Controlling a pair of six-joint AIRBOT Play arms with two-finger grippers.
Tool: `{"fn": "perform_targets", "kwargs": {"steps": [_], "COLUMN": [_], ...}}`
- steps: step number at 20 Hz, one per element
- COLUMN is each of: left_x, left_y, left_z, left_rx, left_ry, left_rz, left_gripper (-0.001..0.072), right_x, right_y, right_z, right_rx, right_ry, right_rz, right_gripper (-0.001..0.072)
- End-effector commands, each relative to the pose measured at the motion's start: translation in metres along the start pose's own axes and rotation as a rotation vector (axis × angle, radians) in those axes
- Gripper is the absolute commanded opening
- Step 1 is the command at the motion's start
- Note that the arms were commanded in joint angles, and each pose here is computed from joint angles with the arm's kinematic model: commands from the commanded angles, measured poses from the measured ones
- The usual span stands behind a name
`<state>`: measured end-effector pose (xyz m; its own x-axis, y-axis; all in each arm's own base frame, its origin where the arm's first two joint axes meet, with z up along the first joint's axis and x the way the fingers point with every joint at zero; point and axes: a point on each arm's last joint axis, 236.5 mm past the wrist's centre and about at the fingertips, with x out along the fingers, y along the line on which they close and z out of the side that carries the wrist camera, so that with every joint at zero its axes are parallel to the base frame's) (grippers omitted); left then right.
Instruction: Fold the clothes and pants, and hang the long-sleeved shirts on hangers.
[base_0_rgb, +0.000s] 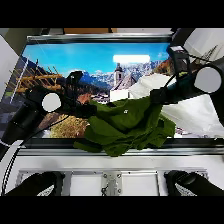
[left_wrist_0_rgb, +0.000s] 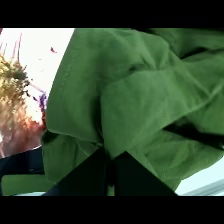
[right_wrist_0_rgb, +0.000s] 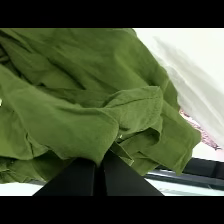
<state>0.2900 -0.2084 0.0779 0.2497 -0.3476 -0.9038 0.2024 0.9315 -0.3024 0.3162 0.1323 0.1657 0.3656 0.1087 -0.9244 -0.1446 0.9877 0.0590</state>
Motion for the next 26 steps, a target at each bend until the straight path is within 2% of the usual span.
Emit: {"fn": "perform_targets", "kwargs": {"steps": [1, 9, 10, 11, 12, 16, 20, 26], "left_x": [-0.002, -0.030, -0.032, -0.034, -0.037, -0.071, -0.114, -0.110], "left_y": [-0.007, 0.021, 0.023, 0.020, 0.019, 0.044, 0.129, 0.284], "left_z": [-0.012, -0.043, -0.042, -0.040, -0.034, 0.012, 0.073, 0.111], "left_rx": [0.015, -0.017, -0.010, 0.003, 0.004, 0.059, -0.026, -0.222], "left_ry": [0.016, -0.064, -0.071, -0.085, -0.111, -0.224, -0.333, -0.303], "left_rz": [-0.054, -0.042, -0.043, -0.057, -0.063, 0.054, 0.255, 0.421], "left_gripper": [0.0015, 0.0017, 0.0188, 0.0593, 0.0712, 0.0703, 0.0703, 0.0703], "right_x": [0.010, 0.008, 0.008, 0.008, 0.008, 0.009, 0.009, 0.009], "right_y": [0.008, 0.026, 0.026, 0.026, 0.026, 0.026, 0.026, 0.026], "right_z": [-0.009, -0.026, -0.026, -0.026, -0.026, -0.025, -0.026, -0.026], "right_rx": [-0.026, -0.090, -0.090, -0.090, -0.090, -0.090, -0.090, -0.090], "right_ry": [0.056, 0.101, 0.101, 0.101, 0.101, 0.102, 0.102, 0.102], "right_rz": [-0.003, 0.007, 0.006, 0.007, 0.006, 0.006, 0.007, 0.006], "right_gripper": [0.0010, 0.0011, 0.0011, 0.0012, 0.0013, 0.0013, 0.0013, 0.0012]}}
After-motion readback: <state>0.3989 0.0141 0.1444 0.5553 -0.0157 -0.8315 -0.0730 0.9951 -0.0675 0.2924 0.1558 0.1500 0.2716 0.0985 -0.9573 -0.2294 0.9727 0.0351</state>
